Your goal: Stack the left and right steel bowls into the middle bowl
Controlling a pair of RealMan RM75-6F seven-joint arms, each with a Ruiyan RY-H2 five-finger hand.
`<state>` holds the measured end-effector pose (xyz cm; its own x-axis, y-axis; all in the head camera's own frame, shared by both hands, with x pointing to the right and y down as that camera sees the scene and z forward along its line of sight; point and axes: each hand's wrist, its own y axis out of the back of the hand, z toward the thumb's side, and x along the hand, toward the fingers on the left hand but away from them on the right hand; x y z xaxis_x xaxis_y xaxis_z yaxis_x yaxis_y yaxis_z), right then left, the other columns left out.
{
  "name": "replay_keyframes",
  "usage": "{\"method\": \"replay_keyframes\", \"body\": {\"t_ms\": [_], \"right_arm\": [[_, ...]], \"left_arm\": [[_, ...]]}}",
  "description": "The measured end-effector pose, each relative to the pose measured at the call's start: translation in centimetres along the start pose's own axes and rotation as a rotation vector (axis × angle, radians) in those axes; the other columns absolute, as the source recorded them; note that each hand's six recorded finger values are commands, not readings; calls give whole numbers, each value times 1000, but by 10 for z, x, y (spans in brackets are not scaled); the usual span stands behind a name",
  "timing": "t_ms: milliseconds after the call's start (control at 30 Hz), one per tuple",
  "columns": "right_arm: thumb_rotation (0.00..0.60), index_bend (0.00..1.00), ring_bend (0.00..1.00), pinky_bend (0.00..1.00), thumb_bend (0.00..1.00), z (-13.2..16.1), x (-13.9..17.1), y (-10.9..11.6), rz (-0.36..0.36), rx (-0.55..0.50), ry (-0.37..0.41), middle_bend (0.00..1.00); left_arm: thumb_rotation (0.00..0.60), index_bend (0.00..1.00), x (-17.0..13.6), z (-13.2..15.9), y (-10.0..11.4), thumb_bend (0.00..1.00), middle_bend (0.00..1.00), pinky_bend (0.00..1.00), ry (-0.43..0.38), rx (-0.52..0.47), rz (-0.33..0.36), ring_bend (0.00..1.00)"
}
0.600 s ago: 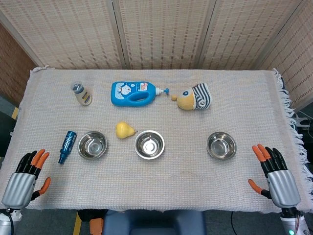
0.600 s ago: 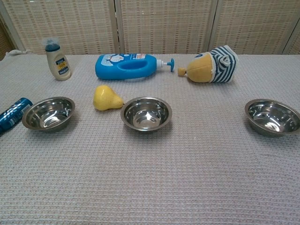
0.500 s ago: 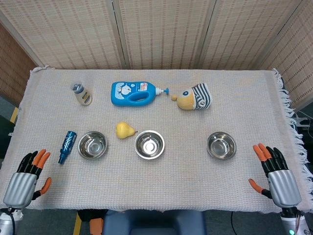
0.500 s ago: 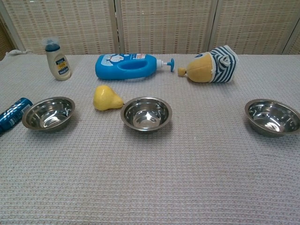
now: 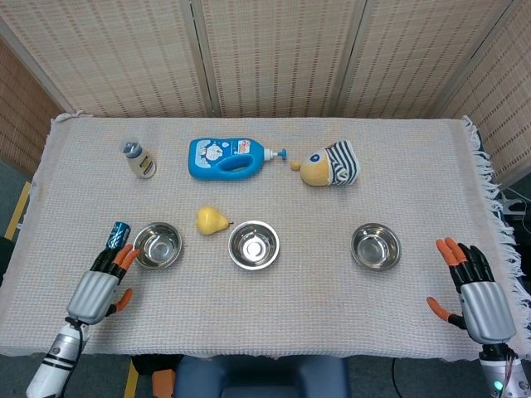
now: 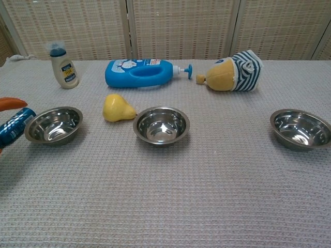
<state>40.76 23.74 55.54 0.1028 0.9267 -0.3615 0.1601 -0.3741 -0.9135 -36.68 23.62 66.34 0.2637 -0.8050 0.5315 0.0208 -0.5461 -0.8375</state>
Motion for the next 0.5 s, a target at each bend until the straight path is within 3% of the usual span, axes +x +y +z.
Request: {"method": "replay_keyframes", "body": {"t_ms": [133, 300, 433, 500], "right_arm": [[600, 0, 0, 0, 107, -3, -1, 0, 2, 0, -13, 0], [600, 0, 0, 0, 107, -10, -2, 3, 3, -8, -32, 0], [600, 0, 0, 0, 107, -12, -2, 6, -6, -12, -44, 0], [600, 0, 0, 0, 107, -13, -2, 6, -5, -12, -47, 0]], "left_arm": [[600, 58, 13, 5, -8, 401, 0, 84, -7, 22, -10, 0], [600, 254, 32, 5, -28, 403, 0, 84, 2, 62, -21, 0], [600, 308, 47, 1, -46, 402, 0, 83, 11, 99, -26, 0], [600, 437, 54, 3, -53, 409, 0, 85, 5, 94, -23, 0]]}}
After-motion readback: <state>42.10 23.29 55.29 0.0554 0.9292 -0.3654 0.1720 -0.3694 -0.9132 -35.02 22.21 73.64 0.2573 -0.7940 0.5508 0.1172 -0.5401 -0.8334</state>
